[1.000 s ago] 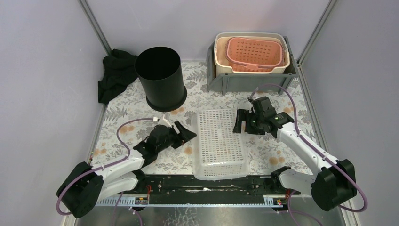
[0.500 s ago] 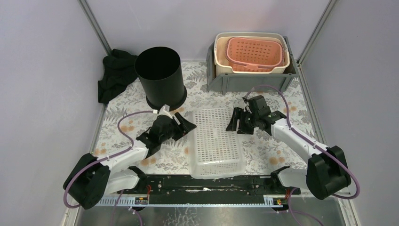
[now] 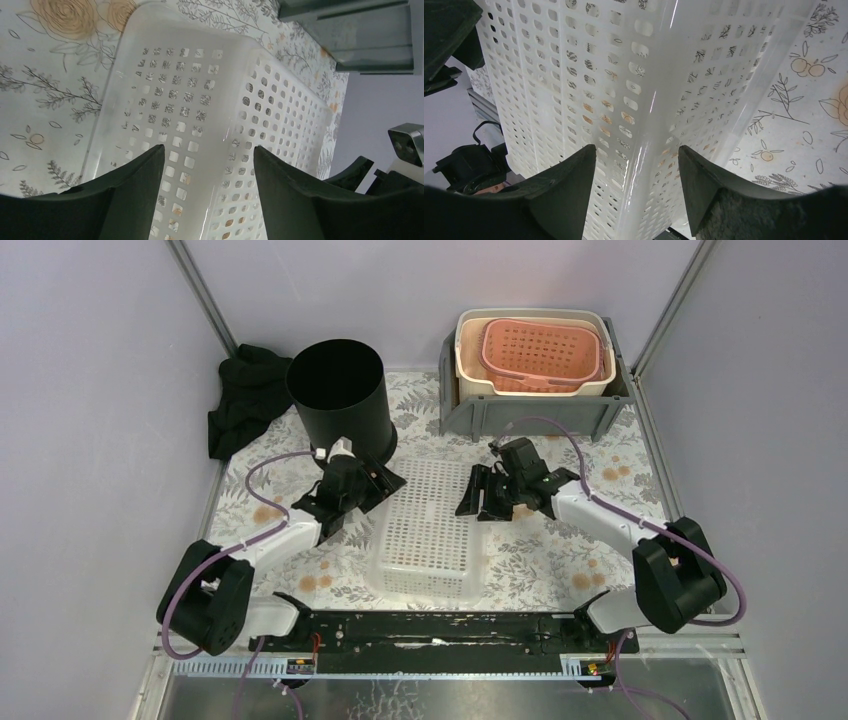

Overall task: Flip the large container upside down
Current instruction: Turn the container upside down at the center of the board, then pick up the container from the center of the board.

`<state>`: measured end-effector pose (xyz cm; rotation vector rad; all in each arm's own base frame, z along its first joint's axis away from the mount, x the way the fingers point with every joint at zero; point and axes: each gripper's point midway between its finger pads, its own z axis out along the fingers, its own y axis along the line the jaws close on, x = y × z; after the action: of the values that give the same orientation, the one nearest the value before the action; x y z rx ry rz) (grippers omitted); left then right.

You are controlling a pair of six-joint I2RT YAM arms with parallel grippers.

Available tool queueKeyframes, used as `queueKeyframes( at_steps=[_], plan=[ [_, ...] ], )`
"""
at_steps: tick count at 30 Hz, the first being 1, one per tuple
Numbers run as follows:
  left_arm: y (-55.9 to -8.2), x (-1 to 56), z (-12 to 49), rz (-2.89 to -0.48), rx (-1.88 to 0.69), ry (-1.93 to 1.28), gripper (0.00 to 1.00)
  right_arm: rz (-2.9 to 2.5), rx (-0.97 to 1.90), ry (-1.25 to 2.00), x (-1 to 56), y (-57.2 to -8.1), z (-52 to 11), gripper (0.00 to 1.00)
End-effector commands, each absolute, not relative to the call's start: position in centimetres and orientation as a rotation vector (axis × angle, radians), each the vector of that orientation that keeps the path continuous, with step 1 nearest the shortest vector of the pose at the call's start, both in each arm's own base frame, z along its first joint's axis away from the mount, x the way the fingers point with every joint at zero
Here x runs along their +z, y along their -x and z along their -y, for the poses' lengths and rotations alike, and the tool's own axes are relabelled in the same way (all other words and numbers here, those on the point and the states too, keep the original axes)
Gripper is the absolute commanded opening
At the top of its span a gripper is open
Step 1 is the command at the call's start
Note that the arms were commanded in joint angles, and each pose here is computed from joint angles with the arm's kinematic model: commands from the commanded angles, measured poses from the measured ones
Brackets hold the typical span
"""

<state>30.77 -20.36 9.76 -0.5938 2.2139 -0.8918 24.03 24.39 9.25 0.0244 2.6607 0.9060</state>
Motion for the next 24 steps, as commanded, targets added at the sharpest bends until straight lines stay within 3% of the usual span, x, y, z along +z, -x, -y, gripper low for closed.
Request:
queueKeyframes(
  at_steps=[1, 11, 17, 18, 19, 20, 21, 24],
  plan=[
    [-31.9, 12.0, 21.4, -2.183, -0.953, 0.531, 0.71, -2.58, 1.007, 0.039, 11.4, -25.7, -27.4, 0.67],
    [-32.2, 14.3, 19.3, -2.176, -0.875, 0.547, 0.73, -2.586, 1.015, 0.098, 11.5, -27.5, -29.0, 0.69],
    [-31.8, 19.6, 17.7, -2.18, -0.771, 0.567, 0.76, -2.596, 0.911, 0.141, 11.5, -27.4, -27.6, 0.87],
    [-31.8, 20.8, 17.3, -2.167, -0.756, 0.566, 0.77, -2.595, 0.892, 0.149, 11.6, -27.2, -27.3, 0.97],
    [-31.7, 21.9, 16.9, -2.157, -0.733, 0.57, 0.79, -2.596, 0.869, 0.151, 11.6, -27.0, -26.8, 1.0],
    [-31.7, 23.1, 16.5, -2.142, -0.711, 0.572, 0.82, -2.593, 0.852, 0.154, 11.7, -26.8, -26.5, 0.99],
    [-31.8, 24.2, 16.0, -2.125, -0.686, 0.571, 0.98, -2.588, 0.837, 0.157, 12.0, -26.5, -26.0, 1.0],
    [-32.3, 26.8, 14.6, -2.086, -0.602, 0.569, 1.0, -2.584, 0.793, 0.158, 12.1, -25.7, -24.8, 1.0]
  ],
)
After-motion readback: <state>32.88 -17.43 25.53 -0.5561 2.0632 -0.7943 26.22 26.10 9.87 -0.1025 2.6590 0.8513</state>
